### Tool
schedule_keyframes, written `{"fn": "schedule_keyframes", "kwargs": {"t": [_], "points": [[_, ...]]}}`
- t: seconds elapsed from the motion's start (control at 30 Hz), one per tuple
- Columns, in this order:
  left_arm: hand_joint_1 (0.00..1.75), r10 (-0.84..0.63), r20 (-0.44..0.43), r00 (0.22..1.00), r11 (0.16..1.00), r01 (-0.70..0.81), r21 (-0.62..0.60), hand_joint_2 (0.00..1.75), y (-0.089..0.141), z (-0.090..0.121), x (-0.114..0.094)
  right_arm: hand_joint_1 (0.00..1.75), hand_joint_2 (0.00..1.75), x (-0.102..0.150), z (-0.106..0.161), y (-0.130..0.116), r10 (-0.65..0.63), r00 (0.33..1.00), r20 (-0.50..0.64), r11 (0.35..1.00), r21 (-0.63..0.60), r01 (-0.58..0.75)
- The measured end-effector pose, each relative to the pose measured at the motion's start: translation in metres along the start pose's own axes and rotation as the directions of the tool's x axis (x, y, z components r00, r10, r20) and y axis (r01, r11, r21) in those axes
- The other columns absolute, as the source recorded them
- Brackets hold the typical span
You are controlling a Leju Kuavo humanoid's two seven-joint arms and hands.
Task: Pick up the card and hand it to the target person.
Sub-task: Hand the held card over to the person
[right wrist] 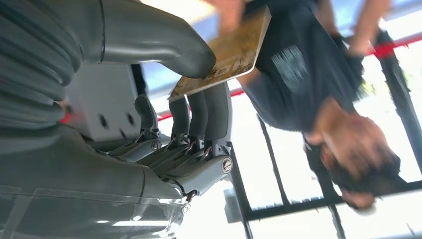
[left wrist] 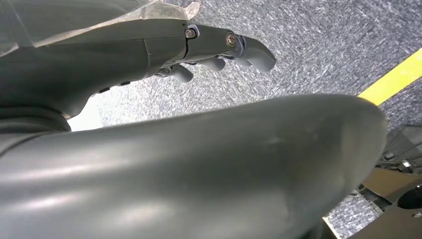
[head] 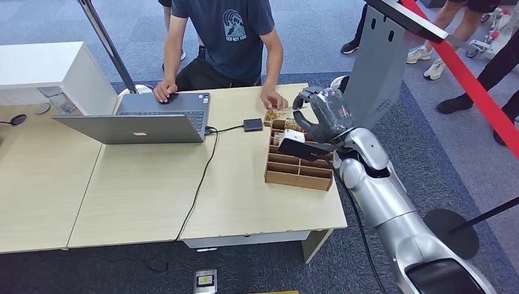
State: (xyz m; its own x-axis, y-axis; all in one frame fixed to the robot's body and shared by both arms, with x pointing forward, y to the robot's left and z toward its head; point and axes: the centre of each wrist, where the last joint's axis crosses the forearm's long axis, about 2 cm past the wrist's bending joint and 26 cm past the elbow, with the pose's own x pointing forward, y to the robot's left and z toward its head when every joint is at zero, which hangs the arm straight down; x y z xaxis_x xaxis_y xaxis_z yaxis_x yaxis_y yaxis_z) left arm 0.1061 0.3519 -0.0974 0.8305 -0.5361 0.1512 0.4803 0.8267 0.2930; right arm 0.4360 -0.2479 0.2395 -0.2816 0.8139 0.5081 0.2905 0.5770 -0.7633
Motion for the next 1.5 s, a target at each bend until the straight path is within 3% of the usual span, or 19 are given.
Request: {"fn": "schedule_keyframes", "kwargs": {"t": [0.23,0.4,0.57,0.8,1.17,1.3,1.33,1.37,1.47,1.5], "points": [[0.00,-0.001,0.010,1.000,1.000,0.001,0.002,0.00,0.003,0.000,0.007,1.20,1.75,0.038,-0.039,-0.024,-0.056,0.983,0.172,0.993,-0.089,0.072],[0.00,-0.010,0.014,1.000,1.000,0.010,0.003,0.00,0.007,-0.001,0.014,1.20,1.75,0.065,-0.054,-0.008,-0.052,0.973,0.226,0.996,-0.062,0.067],[0.00,-0.014,0.016,1.000,1.000,0.014,0.003,0.00,0.009,-0.001,0.017,1.20,1.75,0.081,-0.052,0.018,-0.033,0.975,0.219,0.999,0.010,0.031],[0.00,-0.024,0.016,1.000,1.000,0.024,-0.001,0.00,0.009,-0.001,0.018,1.20,1.75,0.083,-0.041,0.046,0.004,0.988,0.153,0.993,0.113,-0.022],[0.00,-0.044,0.017,0.999,0.999,0.044,-0.011,0.00,0.006,0.000,0.020,1.20,1.75,0.065,-0.028,0.061,0.066,0.996,0.062,0.978,0.193,-0.077],[0.00,-0.047,0.021,0.999,0.999,0.047,-0.011,1.75,0.006,0.000,0.020,1.75,1.75,0.059,-0.025,0.063,0.081,0.996,0.044,0.975,0.203,-0.088],[0.00,-0.048,0.023,0.999,0.999,0.048,-0.012,1.75,0.006,0.000,0.020,1.75,1.75,0.058,-0.025,0.063,0.084,0.996,0.040,0.975,0.205,-0.091],[0.00,-0.049,0.026,0.998,0.999,0.050,-0.012,1.31,0.006,0.000,0.021,1.41,1.75,0.056,-0.024,0.063,0.088,0.995,0.036,0.974,0.207,-0.094],[0.00,-0.050,0.029,0.998,0.999,0.050,-0.015,0.00,0.007,0.000,0.022,0.10,1.75,0.052,-0.023,0.064,0.099,0.995,0.028,0.972,0.213,-0.102],[0.00,-0.049,0.030,0.998,0.999,0.050,-0.015,0.00,0.007,0.000,0.022,0.00,1.75,0.051,-0.023,0.064,0.100,0.995,0.026,0.971,0.215,-0.104]]}}
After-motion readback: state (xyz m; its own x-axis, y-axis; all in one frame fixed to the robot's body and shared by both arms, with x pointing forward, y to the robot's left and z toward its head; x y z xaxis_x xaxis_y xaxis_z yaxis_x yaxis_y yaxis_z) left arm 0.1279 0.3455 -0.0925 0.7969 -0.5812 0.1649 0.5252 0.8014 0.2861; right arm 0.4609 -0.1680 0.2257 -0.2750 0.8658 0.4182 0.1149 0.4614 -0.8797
